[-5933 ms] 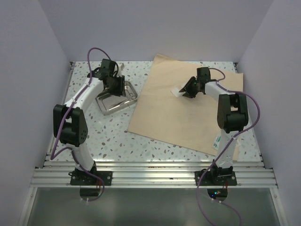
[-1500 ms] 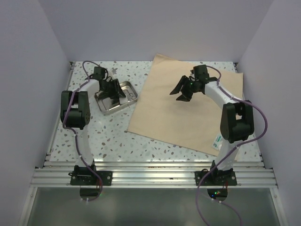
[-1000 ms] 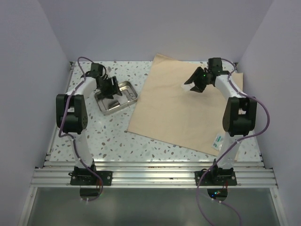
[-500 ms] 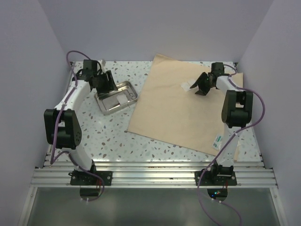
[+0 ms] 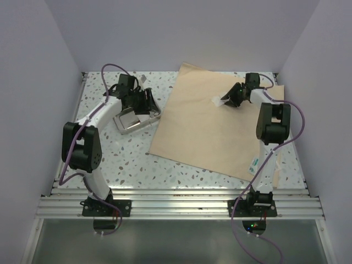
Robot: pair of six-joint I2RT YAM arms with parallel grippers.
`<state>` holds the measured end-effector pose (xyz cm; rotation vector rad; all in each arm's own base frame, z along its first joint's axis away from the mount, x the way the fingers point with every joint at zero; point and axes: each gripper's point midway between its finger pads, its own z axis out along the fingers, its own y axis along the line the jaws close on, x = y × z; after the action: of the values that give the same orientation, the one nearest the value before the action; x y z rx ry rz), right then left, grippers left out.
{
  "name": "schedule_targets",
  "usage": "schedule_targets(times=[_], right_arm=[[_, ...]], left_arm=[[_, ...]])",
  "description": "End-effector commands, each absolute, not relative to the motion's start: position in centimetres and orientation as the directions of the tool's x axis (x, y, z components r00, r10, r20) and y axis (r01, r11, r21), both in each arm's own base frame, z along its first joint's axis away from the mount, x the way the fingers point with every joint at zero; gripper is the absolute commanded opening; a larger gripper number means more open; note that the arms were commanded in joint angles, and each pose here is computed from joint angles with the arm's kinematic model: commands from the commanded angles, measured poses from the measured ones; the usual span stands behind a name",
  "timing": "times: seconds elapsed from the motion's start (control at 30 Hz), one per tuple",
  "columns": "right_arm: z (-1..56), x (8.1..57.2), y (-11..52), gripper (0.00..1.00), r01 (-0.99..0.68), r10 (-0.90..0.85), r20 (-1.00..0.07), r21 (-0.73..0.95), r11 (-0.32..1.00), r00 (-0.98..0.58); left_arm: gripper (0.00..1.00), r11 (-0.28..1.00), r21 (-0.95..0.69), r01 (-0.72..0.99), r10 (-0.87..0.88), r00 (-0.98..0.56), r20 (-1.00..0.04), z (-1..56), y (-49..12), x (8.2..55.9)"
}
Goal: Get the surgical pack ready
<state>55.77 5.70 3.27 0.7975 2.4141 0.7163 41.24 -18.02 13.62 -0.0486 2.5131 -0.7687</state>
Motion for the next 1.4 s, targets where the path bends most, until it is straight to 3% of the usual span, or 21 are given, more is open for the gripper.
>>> schedule_targets(times=[0.0, 1.0, 1.2, 1.37], right_arm=[[3.5, 56.7, 6.2, 0.41, 0.379, 0.661, -0.289, 0.635, 0.674, -0.692], [2.9, 53.7, 7.4, 0.29, 0.422, 0.654, -0.266, 0.584, 0.694, -0.709], [2.0, 54.6, 7.5, 0.01, 0.407, 0.636, -0.266, 0.579, 0.706, -0.725], [4.7, 55.8, 8.3, 0.0, 0.359, 0.637, -0.293, 0.628, 0.69, -0.712]], left_arm=[[0.58, 0.824, -0.549, 0.138, -0.197, -0.839, -0.506, 15.5, -18.4, 43.2], [0.57, 0.819, -0.559, 0.126, -0.197, -0.854, -0.481, 14.7, -18.7, 43.7], [0.58, 0.822, -0.556, 0.127, -0.193, -0.856, -0.481, 14.7, -18.6, 43.5], [0.57, 0.821, -0.558, 0.123, -0.194, -0.858, -0.475, 14.4, -18.6, 43.3]])
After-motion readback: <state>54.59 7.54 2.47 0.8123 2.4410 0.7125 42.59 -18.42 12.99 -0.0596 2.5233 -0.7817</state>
